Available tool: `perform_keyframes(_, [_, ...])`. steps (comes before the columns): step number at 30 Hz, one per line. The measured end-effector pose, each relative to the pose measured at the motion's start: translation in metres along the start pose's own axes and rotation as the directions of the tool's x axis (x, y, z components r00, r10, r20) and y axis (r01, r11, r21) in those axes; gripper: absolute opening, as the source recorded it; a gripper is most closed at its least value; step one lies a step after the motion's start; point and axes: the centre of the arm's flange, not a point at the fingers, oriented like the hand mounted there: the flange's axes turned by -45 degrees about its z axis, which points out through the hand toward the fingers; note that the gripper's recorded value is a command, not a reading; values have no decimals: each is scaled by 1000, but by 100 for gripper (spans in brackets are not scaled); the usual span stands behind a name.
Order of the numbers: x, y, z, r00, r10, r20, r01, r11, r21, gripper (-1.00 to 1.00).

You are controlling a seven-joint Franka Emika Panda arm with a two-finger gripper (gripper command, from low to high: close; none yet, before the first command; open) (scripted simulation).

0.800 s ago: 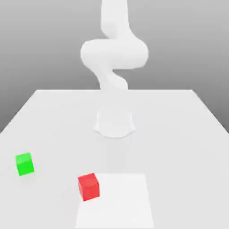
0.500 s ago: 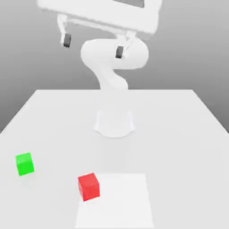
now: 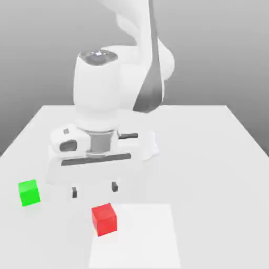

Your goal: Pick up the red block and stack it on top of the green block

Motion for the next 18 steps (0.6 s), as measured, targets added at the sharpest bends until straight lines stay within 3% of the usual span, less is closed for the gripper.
perform_keyframes(11, [-4,-5,68,1000,-14,2,14,1000,21,0])
perform_keyframes(12, [-5,-5,74,1000,-14,4,14,1000,21,-100])
perform_keyframes(18, [-5,-6,76,1000,-15,6,15,1000,22,-100])
